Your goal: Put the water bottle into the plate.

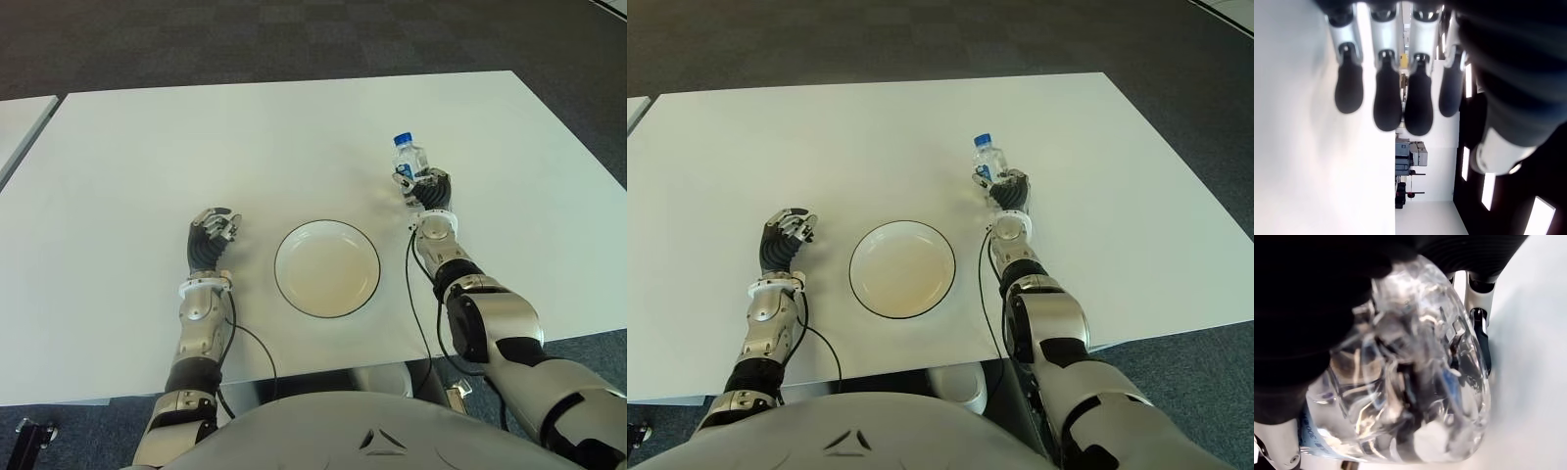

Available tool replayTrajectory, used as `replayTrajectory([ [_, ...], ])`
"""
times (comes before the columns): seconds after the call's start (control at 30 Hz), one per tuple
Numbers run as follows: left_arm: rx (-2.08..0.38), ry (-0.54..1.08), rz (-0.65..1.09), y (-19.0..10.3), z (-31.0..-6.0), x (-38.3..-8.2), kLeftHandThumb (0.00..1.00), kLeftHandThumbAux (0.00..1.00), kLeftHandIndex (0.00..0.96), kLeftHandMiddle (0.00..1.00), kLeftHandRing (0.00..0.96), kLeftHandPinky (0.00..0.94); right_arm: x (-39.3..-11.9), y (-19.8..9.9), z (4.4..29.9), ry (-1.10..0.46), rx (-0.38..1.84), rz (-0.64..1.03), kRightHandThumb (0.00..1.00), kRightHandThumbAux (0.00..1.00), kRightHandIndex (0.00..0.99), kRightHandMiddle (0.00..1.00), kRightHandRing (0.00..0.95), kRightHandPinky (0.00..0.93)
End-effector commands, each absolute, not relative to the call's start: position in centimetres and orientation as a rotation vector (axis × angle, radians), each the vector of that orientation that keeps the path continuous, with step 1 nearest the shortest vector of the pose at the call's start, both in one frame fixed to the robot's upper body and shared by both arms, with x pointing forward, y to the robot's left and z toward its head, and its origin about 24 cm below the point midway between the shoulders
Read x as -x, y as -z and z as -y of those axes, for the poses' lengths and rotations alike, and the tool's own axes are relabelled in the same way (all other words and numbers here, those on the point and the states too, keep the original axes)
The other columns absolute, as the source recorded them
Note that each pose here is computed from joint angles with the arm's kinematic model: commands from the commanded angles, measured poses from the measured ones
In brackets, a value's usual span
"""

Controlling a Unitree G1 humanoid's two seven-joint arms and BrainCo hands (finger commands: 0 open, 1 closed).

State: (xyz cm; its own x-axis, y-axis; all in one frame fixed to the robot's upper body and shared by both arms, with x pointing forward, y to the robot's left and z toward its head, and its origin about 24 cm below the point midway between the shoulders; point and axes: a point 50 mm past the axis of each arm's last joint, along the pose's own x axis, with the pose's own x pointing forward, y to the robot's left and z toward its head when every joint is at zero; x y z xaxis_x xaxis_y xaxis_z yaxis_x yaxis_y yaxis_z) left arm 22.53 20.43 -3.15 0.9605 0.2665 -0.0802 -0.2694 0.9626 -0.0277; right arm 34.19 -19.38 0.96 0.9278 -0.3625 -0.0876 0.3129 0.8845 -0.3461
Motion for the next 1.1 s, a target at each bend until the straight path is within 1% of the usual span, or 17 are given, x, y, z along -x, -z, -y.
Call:
replayTrajectory([
  [0.03, 0.048, -0.284, -0.165, 4.6, -20.4, -21.6, 0.709, 0.712, 0.435, 0.669, 0.649, 0.630, -34.8, -2.8, 18.9, 0.322, 0.316, -0.003, 0.702, 0.731, 0.437, 0.831, 0.852, 0.882],
  [0.1, 0.048, -0.284, -0.162, 4.6, -20.4, -21.5, 0.709, 0.712, 0.435, 0.670, 0.650, 0.631, -35.0, -3.4, 18.6, 0.313, 0.316, 0.043, 0.701, 0.732, 0.437, 0.839, 0.860, 0.884],
  [0.17, 0.034, -0.279, -0.157, 4.5, -20.3, -21.5, 0.708, 0.713, 0.436, 0.673, 0.655, 0.638, -35.1, -5.1, 17.0, 0.281, 0.320, 0.194, 0.700, 0.733, 0.437, 0.855, 0.872, 0.890],
  [0.23, 0.028, -0.277, -0.155, 4.5, -20.3, -21.6, 0.708, 0.713, 0.436, 0.675, 0.659, 0.643, -35.1, -5.7, 16.3, 0.269, 0.318, 0.254, 0.699, 0.733, 0.437, 0.864, 0.880, 0.895],
  [0.43, 0.054, -0.277, -0.156, 4.5, -20.2, -21.6, 0.708, 0.712, 0.436, 0.676, 0.658, 0.639, -34.0, -7.7, 14.2, 0.197, 0.361, 0.472, 0.699, 0.734, 0.437, 0.886, 0.892, 0.896],
  [0.6, 0.059, -0.282, -0.157, 4.5, -20.2, -21.6, 0.709, 0.712, 0.436, 0.674, 0.654, 0.636, -32.8, -7.8, 13.6, 0.098, 0.384, 0.528, 0.697, 0.734, 0.436, 0.890, 0.896, 0.885],
  [1.0, 0.042, -0.282, -0.154, 4.5, -20.2, -21.6, 0.708, 0.712, 0.436, 0.677, 0.657, 0.637, -31.2, -8.0, 11.7, -0.078, 0.434, 0.583, 0.690, 0.733, 0.436, 0.880, 0.882, 0.864],
  [1.1, 0.038, -0.279, -0.150, 4.4, -20.2, -21.5, 0.708, 0.712, 0.436, 0.678, 0.658, 0.638, -30.4, -8.3, 10.8, -0.158, 0.446, 0.626, 0.689, 0.733, 0.436, 0.879, 0.881, 0.866],
])
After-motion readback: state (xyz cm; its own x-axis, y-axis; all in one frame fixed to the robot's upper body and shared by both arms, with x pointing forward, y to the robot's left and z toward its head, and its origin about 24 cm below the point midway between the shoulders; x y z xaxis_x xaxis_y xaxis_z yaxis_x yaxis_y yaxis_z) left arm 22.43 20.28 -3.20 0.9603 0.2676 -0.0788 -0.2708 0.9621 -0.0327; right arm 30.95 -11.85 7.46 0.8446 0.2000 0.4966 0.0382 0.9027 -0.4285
